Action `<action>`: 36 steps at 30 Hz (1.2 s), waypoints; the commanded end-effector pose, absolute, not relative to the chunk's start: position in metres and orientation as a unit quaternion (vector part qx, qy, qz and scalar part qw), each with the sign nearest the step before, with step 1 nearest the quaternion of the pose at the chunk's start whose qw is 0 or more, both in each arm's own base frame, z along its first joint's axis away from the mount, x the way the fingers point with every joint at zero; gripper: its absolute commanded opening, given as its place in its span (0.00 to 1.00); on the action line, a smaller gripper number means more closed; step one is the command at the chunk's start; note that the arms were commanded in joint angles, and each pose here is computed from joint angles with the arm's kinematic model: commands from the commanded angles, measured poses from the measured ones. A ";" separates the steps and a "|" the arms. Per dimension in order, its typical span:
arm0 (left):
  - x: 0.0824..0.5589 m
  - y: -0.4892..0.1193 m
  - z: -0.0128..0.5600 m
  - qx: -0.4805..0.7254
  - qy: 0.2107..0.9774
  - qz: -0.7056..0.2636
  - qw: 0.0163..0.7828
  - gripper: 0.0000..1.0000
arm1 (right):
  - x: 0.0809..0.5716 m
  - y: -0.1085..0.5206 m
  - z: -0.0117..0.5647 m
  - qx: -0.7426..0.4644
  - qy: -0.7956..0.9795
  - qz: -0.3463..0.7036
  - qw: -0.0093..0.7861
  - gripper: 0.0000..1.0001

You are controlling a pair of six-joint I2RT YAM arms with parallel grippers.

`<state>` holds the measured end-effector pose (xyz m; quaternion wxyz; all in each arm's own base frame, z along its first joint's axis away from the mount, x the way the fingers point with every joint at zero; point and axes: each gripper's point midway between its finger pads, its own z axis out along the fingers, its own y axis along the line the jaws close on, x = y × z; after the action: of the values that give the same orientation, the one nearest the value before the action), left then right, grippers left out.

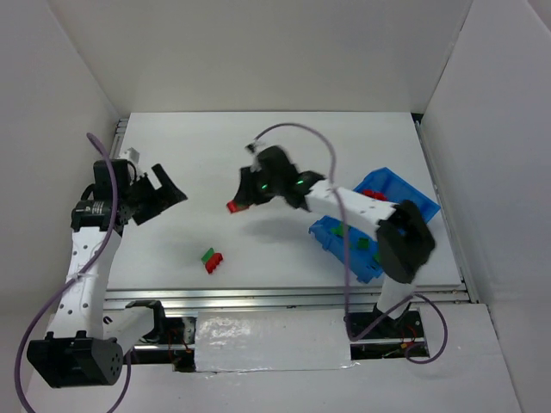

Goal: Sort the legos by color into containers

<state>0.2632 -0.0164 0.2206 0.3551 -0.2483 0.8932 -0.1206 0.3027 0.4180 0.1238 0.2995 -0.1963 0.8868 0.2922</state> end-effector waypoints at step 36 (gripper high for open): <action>0.273 -0.303 0.373 0.346 0.607 -0.397 0.595 0.97 | 0.253 0.266 0.354 0.104 0.768 0.618 0.131 0.00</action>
<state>0.2793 -0.2935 0.3609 0.5909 0.3216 0.6295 -0.3887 0.2569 0.2711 0.3354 0.0985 0.1056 0.7792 0.6099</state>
